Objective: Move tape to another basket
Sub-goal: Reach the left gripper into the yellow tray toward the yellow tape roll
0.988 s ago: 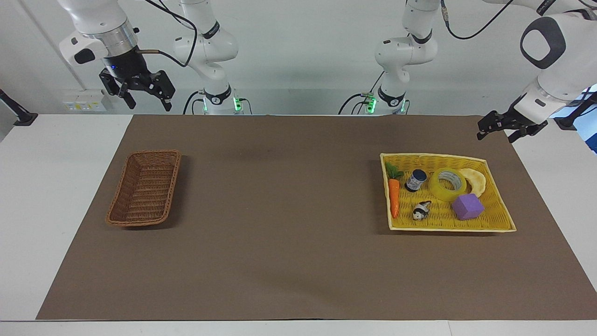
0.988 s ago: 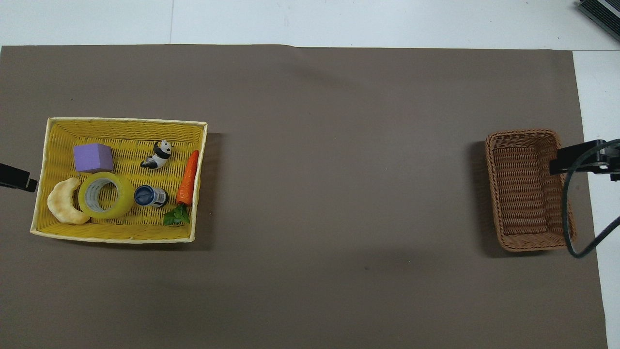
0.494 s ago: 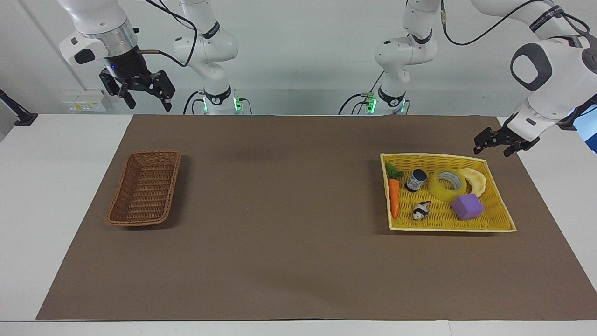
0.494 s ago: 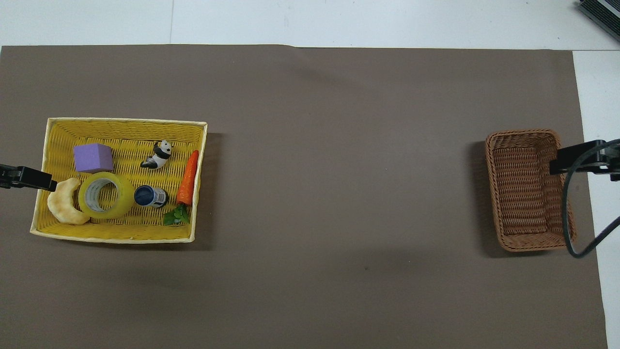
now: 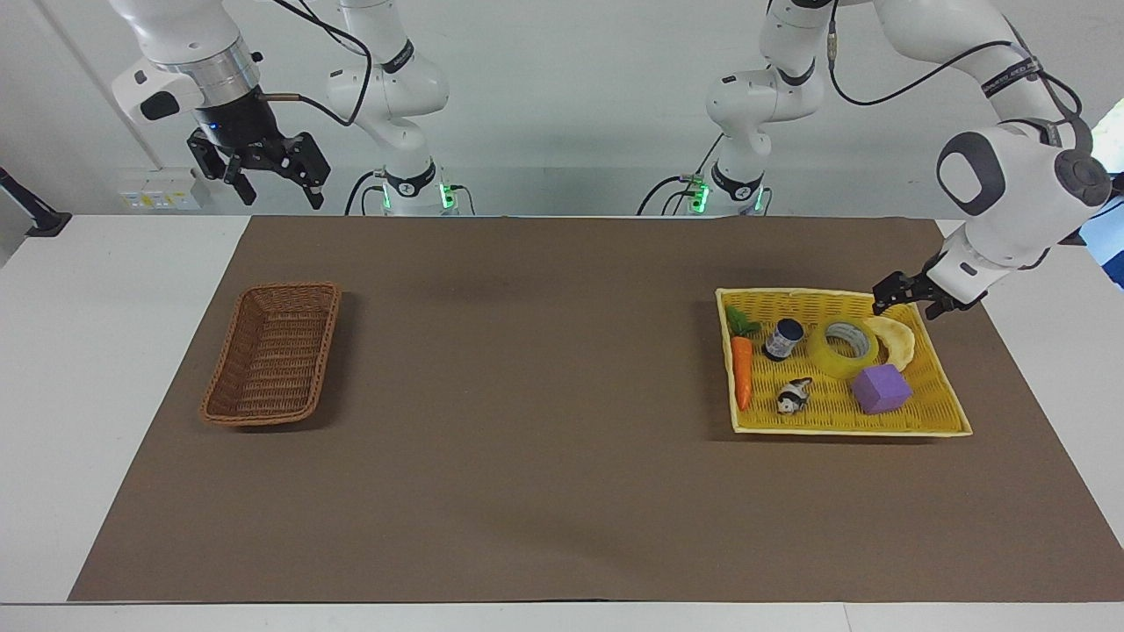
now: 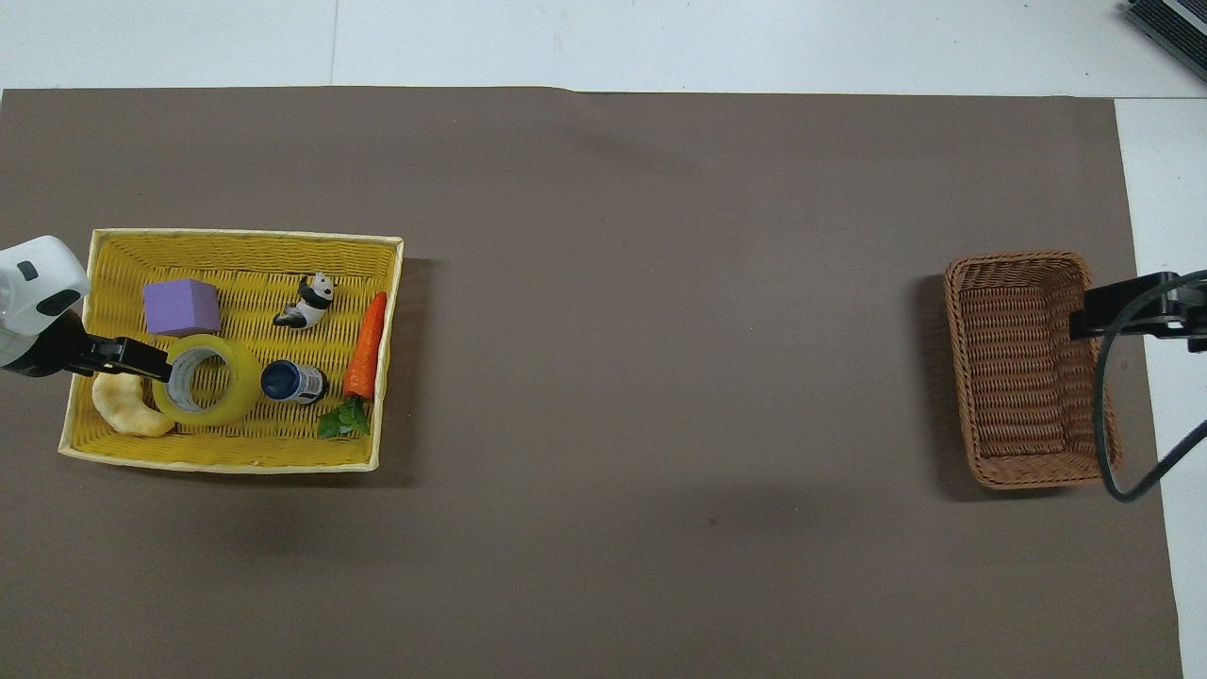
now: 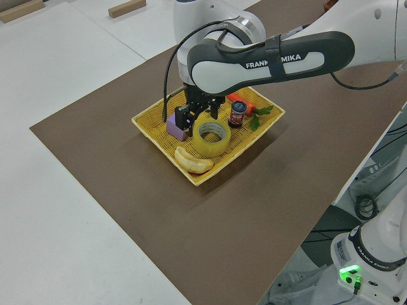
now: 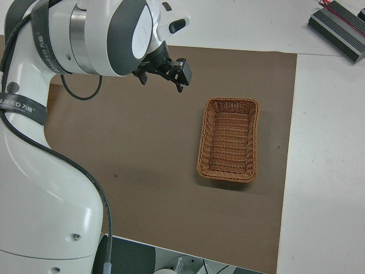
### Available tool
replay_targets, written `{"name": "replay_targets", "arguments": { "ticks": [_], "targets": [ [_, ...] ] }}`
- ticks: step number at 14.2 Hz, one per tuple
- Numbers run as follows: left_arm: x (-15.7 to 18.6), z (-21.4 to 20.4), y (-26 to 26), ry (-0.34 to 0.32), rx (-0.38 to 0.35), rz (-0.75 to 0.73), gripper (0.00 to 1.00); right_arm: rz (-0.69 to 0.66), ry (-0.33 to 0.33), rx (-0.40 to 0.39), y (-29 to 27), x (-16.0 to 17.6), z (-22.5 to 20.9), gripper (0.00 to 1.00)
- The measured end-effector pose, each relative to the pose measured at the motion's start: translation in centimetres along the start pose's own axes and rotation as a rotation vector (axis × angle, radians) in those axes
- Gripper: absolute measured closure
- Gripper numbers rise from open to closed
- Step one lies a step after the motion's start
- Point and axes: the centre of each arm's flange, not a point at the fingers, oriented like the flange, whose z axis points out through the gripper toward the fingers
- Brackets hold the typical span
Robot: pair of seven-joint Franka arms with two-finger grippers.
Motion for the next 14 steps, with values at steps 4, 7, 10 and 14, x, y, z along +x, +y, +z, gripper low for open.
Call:
{"name": "replay_targets", "arguments": {
  "ticks": [4,7,10,14],
  "targets": [
    [-0.3,1.6,-0.2,0.009,0.003,-0.004,0.00,0.000,0.000,0.000,0.0,0.0,0.0,0.00],
    [-0.4,2.5,-0.2,0.024,0.008,-0.006,0.04,0.000,0.000,0.000,0.0,0.0,0.0,0.00],
    [-0.6,3.5,-0.2,0.031,0.011,-0.009,0.13,0.000,0.000,0.000,0.0,0.0,0.0,0.00],
    [-0.4,4.3,-0.2,0.039,0.015,-0.019,0.16,0.000,0.000,0.000,0.0,0.0,0.0,0.00]
  ]
}}
